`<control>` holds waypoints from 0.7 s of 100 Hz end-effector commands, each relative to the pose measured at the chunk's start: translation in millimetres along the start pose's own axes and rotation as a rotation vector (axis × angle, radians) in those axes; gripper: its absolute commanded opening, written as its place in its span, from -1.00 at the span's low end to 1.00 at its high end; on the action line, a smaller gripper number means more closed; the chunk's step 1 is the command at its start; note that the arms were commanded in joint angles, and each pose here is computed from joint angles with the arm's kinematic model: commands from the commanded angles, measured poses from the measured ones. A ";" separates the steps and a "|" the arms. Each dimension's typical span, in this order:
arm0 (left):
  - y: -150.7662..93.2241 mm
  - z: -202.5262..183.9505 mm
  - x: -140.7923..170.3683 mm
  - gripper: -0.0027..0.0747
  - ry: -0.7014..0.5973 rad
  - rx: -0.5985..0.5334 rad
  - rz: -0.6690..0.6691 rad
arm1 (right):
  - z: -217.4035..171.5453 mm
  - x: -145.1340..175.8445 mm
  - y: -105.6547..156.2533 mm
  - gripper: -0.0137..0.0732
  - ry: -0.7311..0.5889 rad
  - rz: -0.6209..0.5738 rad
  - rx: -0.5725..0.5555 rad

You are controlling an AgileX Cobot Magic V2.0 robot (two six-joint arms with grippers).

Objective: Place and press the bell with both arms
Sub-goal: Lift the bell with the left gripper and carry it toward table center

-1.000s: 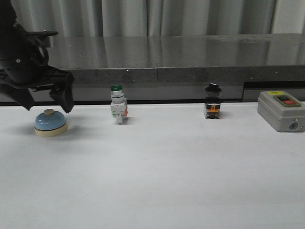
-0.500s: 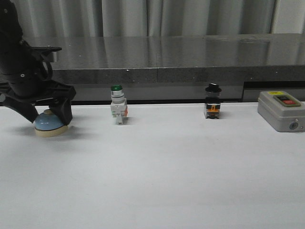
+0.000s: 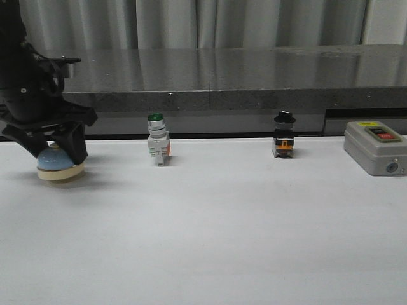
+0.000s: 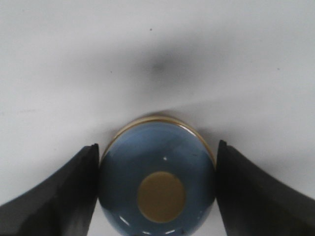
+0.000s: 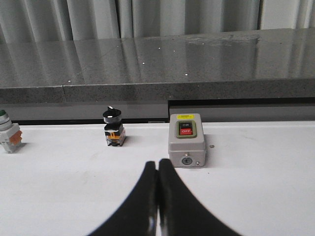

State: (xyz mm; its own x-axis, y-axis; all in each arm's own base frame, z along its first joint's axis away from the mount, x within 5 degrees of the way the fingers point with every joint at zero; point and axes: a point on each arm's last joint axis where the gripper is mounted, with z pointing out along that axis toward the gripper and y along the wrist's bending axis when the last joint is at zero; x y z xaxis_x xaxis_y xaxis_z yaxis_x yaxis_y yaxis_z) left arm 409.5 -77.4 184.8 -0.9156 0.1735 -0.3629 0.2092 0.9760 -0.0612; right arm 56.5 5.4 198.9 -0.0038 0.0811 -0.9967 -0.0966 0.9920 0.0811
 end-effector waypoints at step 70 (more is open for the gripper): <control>-147.2 -125.2 9.6 -0.50 -0.257 0.218 0.329 | -2.3 -12.6 1.1 -0.82 -0.106 -0.012 -0.007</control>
State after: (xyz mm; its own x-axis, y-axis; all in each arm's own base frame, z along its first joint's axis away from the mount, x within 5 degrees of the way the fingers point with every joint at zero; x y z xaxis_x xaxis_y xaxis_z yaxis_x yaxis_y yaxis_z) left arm 333.3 -181.0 282.3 -0.7632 0.4225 -0.4890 0.5232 0.8481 -0.0838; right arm 56.5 5.4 198.9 -0.0038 0.0811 -0.9967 -0.0966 0.9920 0.0811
